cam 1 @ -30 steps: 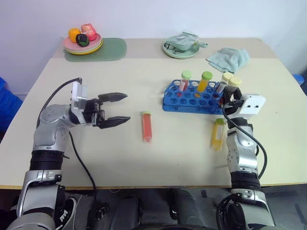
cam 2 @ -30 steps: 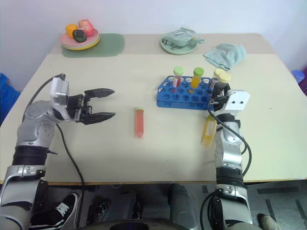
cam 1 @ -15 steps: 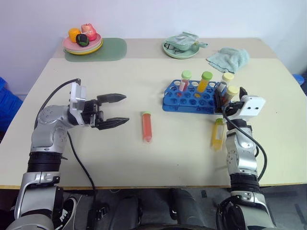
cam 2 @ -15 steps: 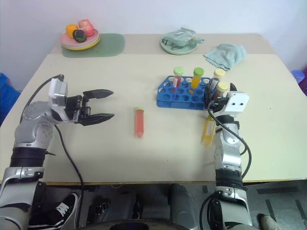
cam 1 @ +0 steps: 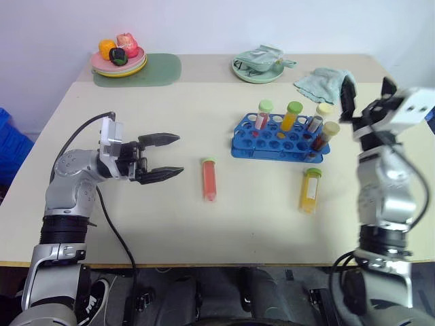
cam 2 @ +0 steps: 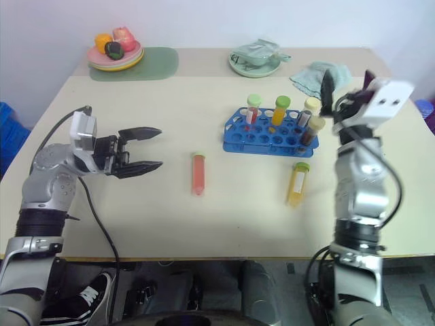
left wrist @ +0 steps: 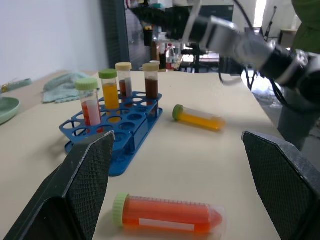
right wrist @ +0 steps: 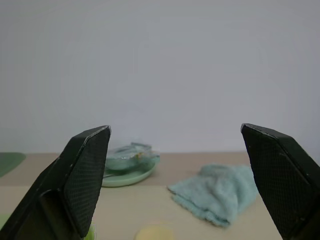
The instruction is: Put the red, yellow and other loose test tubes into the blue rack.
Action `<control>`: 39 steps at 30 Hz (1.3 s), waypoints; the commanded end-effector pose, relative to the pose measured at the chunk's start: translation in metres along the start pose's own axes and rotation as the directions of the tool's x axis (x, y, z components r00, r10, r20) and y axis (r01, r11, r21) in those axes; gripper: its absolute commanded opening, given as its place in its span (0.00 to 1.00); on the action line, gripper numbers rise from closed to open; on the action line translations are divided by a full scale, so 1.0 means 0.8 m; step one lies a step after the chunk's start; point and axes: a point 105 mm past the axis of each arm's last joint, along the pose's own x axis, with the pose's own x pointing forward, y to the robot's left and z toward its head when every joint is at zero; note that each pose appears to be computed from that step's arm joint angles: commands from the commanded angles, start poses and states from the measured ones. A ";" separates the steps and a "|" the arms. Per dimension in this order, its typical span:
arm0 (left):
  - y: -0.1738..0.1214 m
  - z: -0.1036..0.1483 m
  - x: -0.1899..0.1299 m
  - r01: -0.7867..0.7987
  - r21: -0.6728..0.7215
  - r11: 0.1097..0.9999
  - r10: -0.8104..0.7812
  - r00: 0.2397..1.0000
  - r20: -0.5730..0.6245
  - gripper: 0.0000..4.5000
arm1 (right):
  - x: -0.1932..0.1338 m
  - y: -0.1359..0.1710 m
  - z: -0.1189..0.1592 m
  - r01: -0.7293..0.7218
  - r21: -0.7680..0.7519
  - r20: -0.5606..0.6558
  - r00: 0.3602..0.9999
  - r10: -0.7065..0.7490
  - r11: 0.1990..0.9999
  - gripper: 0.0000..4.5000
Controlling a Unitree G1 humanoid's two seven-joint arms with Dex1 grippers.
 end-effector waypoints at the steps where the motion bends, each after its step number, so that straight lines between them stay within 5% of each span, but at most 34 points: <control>1: -0.002 0.009 -0.007 0.005 0.030 1.000 -0.005 1.000 0.004 0.93 | -0.007 0.004 0.039 -0.133 0.044 -0.081 0.987 0.136 0.990 0.94; 5: -0.009 0.004 -0.012 0.049 -0.018 0.999 -0.049 0.999 -0.017 0.93 | -0.023 0.020 0.054 -0.273 0.082 -0.279 0.917 0.285 0.958 0.94; 9: -0.011 -0.004 -0.018 0.088 -0.074 0.993 -0.093 0.993 -0.069 0.93 | -0.074 0.039 0.029 -0.422 0.140 -0.637 0.654 0.408 0.896 0.94; 12: -0.010 -0.012 -0.021 0.103 -0.120 0.987 -0.117 0.986 -0.116 0.93 | -0.101 0.018 0.001 -0.365 0.086 -0.797 0.533 0.284 0.927 0.94; 19: -0.016 -0.020 -0.018 0.145 -0.100 0.984 -0.160 0.974 -0.162 0.93 | -0.134 -0.005 -0.052 -0.217 0.019 -0.914 0.392 0.105 0.976 0.94; 31: -0.029 -0.020 -0.007 0.136 -0.082 0.987 -0.144 0.985 -0.097 0.93 | -0.099 0.027 -0.082 0.026 0.090 -0.912 0.405 0.071 0.996 0.94; 39: -0.046 -0.020 -0.005 0.108 -0.087 0.990 -0.116 0.989 -0.088 0.93 | -0.120 0.051 -0.098 0.117 0.037 -0.938 0.347 -0.006 0.992 0.94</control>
